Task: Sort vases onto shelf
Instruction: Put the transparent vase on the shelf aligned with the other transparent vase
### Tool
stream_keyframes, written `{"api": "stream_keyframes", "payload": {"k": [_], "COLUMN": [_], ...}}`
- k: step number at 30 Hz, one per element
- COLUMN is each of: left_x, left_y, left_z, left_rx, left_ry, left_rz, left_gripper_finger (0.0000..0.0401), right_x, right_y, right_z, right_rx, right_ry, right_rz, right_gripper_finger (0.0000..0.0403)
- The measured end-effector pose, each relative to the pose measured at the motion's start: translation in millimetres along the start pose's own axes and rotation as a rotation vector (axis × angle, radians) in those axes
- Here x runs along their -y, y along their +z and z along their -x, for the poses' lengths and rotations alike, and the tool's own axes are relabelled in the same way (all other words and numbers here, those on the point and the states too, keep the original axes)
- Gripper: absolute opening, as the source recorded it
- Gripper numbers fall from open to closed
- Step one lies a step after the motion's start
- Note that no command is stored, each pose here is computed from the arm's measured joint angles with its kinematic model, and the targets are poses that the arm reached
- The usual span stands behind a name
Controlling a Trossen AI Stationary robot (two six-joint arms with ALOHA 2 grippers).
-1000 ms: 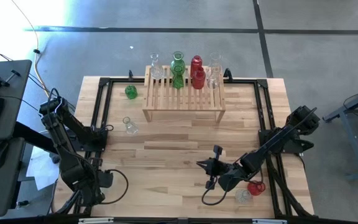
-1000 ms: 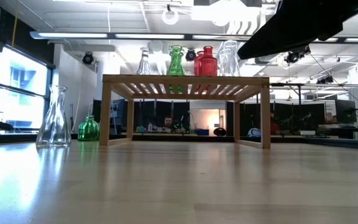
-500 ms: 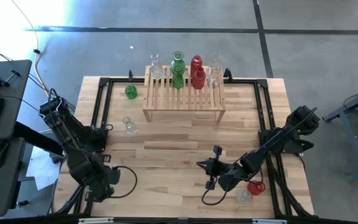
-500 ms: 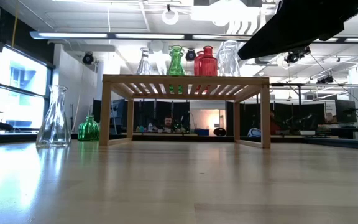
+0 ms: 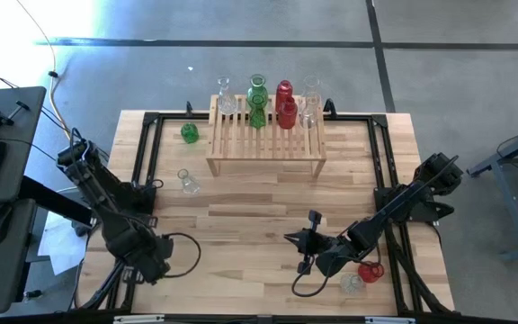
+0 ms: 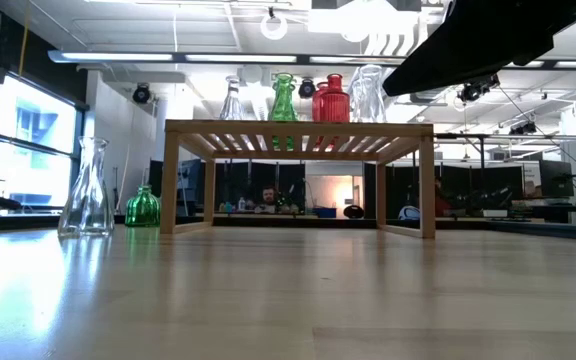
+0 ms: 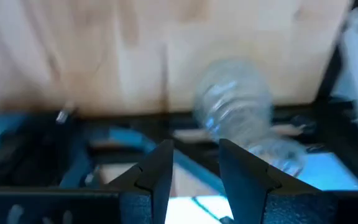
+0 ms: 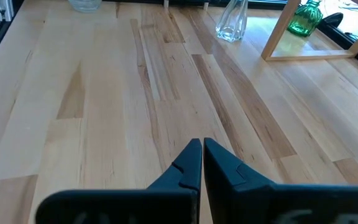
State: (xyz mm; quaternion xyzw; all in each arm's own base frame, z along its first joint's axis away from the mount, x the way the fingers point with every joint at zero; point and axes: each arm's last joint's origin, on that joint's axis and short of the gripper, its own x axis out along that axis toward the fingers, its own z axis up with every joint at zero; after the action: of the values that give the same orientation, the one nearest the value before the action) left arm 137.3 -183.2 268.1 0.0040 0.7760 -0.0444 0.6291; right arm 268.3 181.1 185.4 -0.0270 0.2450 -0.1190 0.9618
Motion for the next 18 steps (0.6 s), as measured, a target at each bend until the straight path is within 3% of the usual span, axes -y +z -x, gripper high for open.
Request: {"api": "stream_keyframes", "payload": {"k": [6, 18], "left_x": [5, 16], "left_y": [-11, -20], "left_z": [-2, -5], "left_rx": [-0.014, 0.012], "left_ry": [0.046, 0.031], "left_rz": [0.024, 0.05], "left_gripper_finger": [0.0116, 0.0115], "right_x": [0, 0], "right_y": [0, 0], "right_z": [0, 0], "right_rx": [-0.001, -0.002], "right_ry": [-0.001, -0.001], "right_rz": [0.001, 0.002], "right_gripper_finger": [0.0, 0.0]}}
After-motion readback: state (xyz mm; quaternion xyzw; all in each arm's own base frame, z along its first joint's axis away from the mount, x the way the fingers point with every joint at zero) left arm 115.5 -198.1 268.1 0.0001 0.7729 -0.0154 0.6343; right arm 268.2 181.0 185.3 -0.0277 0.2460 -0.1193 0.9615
